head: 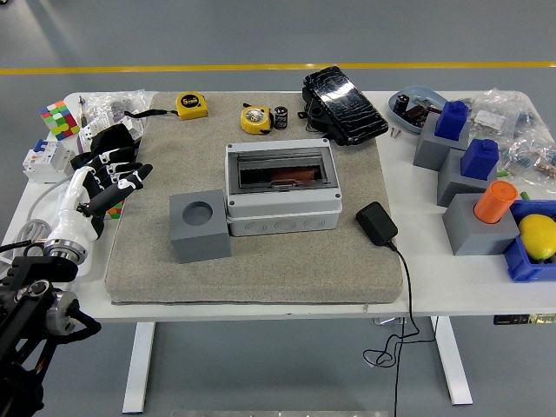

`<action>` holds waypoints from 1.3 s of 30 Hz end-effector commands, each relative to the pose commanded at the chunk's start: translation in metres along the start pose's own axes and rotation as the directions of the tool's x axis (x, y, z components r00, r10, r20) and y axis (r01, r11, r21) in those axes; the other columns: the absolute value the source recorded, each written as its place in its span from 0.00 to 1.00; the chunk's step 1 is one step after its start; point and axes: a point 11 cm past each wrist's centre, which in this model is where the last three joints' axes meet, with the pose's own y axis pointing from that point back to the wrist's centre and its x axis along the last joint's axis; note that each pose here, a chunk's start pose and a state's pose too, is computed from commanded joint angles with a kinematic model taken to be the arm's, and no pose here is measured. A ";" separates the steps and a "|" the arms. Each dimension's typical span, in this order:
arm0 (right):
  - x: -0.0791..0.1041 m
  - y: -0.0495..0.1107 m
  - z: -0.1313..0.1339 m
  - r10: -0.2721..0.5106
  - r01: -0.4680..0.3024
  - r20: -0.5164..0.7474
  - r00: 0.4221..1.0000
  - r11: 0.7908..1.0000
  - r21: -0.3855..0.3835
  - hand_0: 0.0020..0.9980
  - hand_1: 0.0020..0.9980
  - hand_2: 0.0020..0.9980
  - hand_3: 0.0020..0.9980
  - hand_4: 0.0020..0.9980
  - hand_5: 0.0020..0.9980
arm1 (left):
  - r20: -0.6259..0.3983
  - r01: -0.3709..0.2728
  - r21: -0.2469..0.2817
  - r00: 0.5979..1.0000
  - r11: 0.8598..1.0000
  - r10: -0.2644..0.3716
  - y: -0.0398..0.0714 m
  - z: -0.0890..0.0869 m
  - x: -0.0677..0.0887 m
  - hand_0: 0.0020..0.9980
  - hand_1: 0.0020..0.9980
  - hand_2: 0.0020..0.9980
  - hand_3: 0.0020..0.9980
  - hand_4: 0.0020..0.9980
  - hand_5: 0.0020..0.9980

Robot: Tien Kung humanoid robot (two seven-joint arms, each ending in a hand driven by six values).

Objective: Fetch the battery,place it into the box,close the lid of the box

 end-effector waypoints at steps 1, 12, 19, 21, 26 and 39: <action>0.000 0.000 0.000 0.000 0.000 -0.003 1.000 1.000 0.000 0.57 0.60 0.57 0.54 0.92 0.48 | 0.000 0.000 0.000 1.000 1.000 0.000 0.000 0.000 0.000 0.47 0.58 0.55 0.68 1.00 0.25; 0.000 0.000 -0.001 0.008 -0.008 -0.025 1.000 1.000 -0.013 0.57 0.60 0.57 0.54 0.92 0.48 | -0.002 0.003 0.010 1.000 1.000 -0.003 0.001 -0.002 -0.002 0.47 0.57 0.55 0.68 1.00 0.25; -0.002 0.000 -0.003 0.005 -0.005 -0.023 1.000 1.000 -0.009 0.57 0.60 0.57 0.55 0.92 0.48 | -0.001 0.002 0.006 1.000 1.000 -0.002 0.000 0.000 -0.001 0.47 0.57 0.55 0.68 1.00 0.26; -0.002 0.000 -0.004 0.006 -0.006 -0.022 1.000 1.000 -0.007 0.57 0.60 0.57 0.55 0.92 0.48 | -0.001 0.003 0.003 1.000 1.000 -0.003 -0.001 0.002 -0.001 0.47 0.57 0.55 0.68 1.00 0.26; -0.002 0.000 -0.007 0.005 -0.005 -0.026 1.000 1.000 -0.003 0.57 0.60 0.57 0.55 0.92 0.48 | -0.002 0.002 -0.002 1.000 1.000 -0.002 -0.003 0.005 -0.001 0.47 0.57 0.55 0.68 1.00 0.26; 0.000 0.000 -0.014 0.006 -0.006 -0.035 0.999 1.000 0.006 0.57 0.60 0.57 0.55 0.92 0.49 | 0.009 0.002 -0.015 1.000 1.000 -0.002 -0.005 0.011 0.003 0.47 0.57 0.55 0.68 1.00 0.27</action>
